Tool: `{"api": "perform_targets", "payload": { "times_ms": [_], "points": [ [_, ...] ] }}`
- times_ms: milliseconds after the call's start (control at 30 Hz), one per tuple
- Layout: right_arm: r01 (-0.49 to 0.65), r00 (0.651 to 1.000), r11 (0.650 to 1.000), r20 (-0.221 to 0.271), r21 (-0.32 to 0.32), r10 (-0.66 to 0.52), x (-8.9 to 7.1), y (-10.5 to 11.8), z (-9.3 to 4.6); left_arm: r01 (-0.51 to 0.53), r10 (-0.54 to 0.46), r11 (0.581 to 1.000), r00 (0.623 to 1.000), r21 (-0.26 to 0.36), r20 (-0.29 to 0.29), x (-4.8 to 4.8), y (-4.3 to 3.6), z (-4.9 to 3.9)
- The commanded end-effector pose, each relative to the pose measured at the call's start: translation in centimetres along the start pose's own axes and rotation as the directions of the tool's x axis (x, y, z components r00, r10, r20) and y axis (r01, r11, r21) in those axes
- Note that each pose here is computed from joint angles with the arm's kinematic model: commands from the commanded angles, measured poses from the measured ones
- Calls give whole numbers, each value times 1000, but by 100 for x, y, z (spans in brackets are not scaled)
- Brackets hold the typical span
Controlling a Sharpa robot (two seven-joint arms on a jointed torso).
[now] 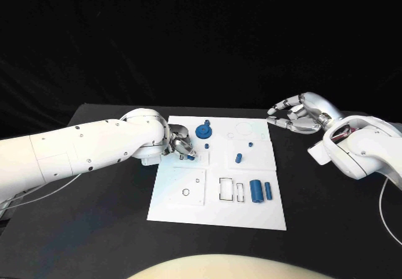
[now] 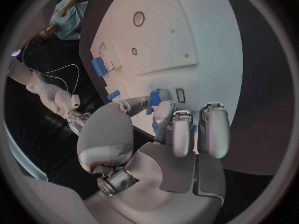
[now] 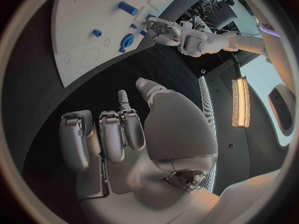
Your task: Assemble the parts on the task board
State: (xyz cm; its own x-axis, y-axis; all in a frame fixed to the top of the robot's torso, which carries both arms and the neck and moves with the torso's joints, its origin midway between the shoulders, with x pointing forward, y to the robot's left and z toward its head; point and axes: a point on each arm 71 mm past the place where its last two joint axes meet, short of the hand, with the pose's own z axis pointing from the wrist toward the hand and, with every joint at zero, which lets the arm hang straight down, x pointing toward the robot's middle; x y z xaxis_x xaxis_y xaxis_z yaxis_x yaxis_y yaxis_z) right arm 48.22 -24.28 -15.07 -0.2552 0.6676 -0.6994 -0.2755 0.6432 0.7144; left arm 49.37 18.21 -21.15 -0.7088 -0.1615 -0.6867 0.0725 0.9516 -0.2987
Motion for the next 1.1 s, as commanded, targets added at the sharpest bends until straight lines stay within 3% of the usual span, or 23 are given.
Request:
{"api": "perform_targets", "payload": {
  "times_ms": [33,633,1100],
  "points": [
    [2,1000,1000,-13,-5,-2,13,4,-1,12,-12,1000,999,6,-52,83,-23,19],
    [2,1000,1000,-15,-4,-2,15,3,0,23,-23,1000,998,5,-52,76,-46,42],
    [3,1000,1000,-17,-1,-3,14,-1,-3,80,-79,997,991,3,-106,73,-13,58]
  ]
}}
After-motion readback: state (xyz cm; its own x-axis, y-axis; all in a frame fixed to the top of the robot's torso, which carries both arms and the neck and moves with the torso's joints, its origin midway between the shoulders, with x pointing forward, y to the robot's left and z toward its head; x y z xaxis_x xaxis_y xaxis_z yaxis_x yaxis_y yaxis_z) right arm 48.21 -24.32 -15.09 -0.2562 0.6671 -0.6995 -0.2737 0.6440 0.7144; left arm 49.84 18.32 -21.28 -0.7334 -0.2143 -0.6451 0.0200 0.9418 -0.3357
